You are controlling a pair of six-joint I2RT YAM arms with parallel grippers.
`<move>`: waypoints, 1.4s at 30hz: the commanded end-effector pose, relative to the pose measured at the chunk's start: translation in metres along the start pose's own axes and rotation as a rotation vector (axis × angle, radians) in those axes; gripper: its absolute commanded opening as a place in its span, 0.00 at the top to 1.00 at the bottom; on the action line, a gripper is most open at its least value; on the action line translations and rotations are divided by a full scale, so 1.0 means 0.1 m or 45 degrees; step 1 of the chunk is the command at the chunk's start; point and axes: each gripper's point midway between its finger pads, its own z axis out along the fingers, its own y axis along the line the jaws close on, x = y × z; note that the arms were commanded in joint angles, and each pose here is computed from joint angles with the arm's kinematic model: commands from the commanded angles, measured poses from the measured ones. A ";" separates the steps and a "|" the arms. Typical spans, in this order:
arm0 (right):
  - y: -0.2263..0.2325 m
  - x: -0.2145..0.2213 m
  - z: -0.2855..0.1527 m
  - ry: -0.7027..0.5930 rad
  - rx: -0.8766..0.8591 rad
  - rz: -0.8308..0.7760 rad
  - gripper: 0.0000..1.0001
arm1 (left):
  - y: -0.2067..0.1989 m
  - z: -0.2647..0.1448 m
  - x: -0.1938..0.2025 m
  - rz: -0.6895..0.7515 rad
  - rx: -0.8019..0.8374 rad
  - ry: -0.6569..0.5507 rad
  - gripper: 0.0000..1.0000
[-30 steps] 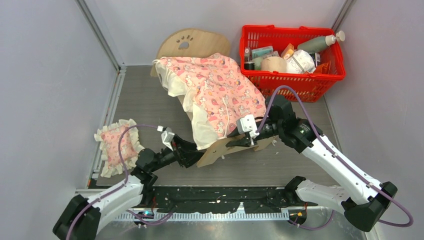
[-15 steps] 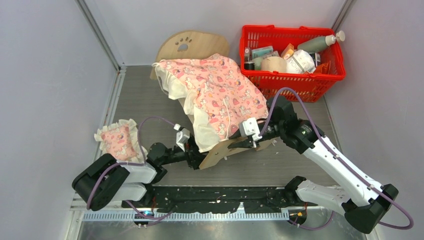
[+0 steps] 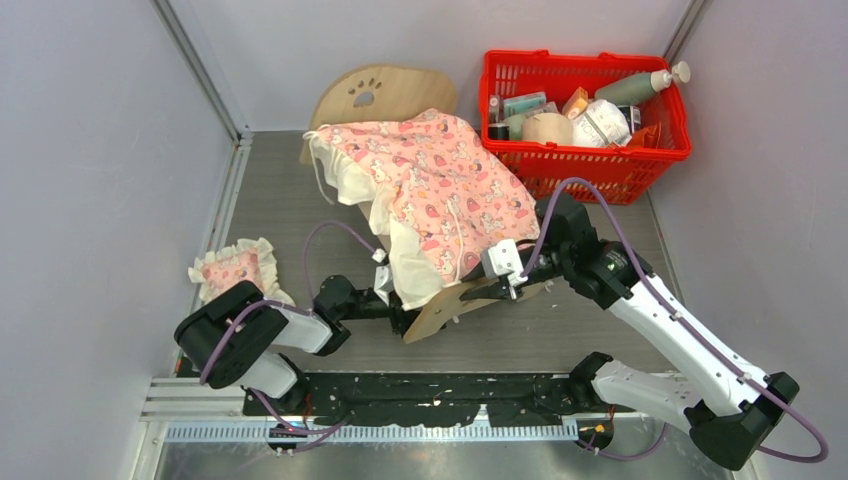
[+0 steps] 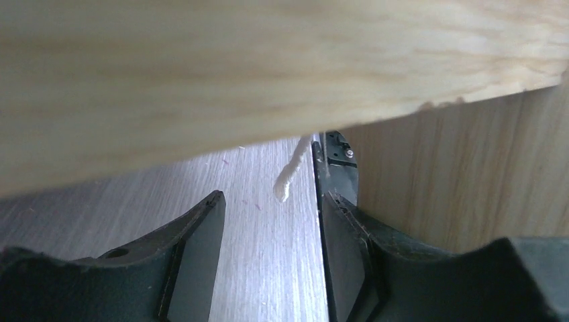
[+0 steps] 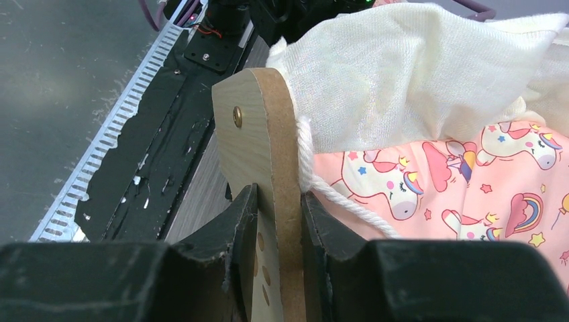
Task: Set up the pet bed
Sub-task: Cross the ropes on the bed frame.
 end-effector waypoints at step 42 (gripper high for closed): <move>-0.17 0.46 -0.30 0.281 0.303 -0.052 0.95 | 0.52 -1.19 -0.06 -0.323 -1.180 -0.075 1.00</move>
